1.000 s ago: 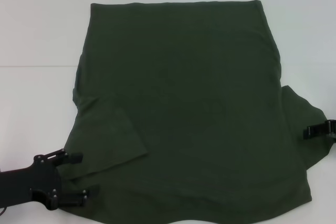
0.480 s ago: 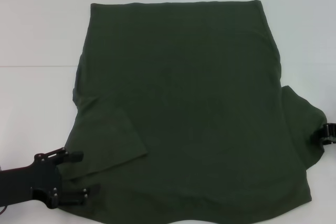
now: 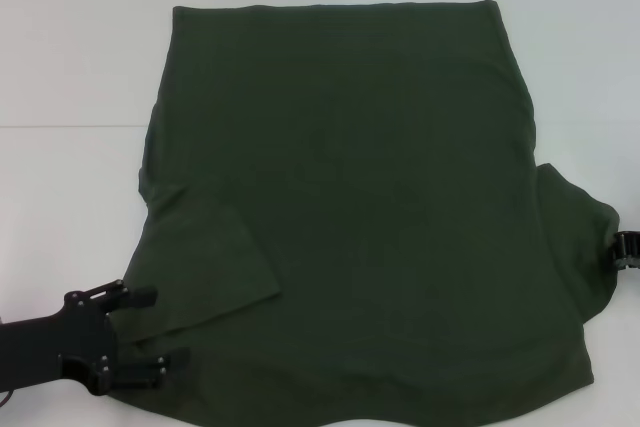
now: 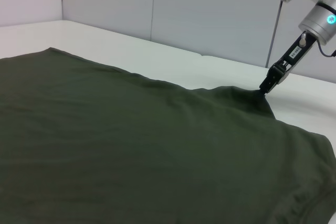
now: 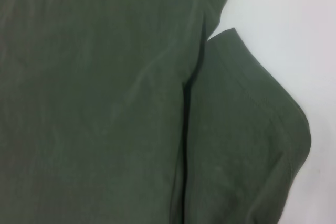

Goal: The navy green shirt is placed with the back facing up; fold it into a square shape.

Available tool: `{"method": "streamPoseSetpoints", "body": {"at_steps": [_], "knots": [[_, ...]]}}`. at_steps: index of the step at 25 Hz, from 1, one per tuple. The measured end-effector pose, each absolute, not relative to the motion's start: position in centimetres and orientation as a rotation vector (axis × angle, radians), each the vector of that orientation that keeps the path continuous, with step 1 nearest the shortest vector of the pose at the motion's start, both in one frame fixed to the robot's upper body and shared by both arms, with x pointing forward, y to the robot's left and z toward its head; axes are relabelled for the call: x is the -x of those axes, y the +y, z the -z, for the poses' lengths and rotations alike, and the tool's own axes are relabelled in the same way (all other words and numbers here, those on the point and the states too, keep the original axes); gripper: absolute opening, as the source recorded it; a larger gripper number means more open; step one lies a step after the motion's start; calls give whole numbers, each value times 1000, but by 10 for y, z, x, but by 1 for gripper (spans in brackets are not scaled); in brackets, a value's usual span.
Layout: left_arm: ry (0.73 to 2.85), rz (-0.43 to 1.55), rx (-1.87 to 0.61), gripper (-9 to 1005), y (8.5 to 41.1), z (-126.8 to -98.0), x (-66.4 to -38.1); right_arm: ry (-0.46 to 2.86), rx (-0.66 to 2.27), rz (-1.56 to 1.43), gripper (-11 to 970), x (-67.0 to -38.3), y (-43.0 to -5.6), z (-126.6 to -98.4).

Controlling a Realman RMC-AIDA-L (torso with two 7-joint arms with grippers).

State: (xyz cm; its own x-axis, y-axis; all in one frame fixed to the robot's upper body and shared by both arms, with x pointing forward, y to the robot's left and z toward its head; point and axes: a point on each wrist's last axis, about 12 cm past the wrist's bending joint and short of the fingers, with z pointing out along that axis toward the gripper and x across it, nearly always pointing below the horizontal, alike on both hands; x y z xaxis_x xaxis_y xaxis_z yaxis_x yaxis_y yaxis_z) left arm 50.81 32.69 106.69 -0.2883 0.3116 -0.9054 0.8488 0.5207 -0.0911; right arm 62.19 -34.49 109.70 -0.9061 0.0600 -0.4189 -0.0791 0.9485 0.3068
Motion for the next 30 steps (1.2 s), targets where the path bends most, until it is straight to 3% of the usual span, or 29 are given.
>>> {"method": "streamPoseSetpoints", "body": {"at_steps": [4, 16, 30], "knots": [[1841, 732, -962, 912, 327, -1067, -509, 2671, 17, -442, 21, -622, -345, -1097], [1840, 734, -952, 909, 327, -1068, -510, 2646, 11, -422, 20, -621, -354, -1103], [1839, 761, -907, 905, 327, -1068, -509, 2536, -114, -409, 17, -611, -392, -1130]]}}
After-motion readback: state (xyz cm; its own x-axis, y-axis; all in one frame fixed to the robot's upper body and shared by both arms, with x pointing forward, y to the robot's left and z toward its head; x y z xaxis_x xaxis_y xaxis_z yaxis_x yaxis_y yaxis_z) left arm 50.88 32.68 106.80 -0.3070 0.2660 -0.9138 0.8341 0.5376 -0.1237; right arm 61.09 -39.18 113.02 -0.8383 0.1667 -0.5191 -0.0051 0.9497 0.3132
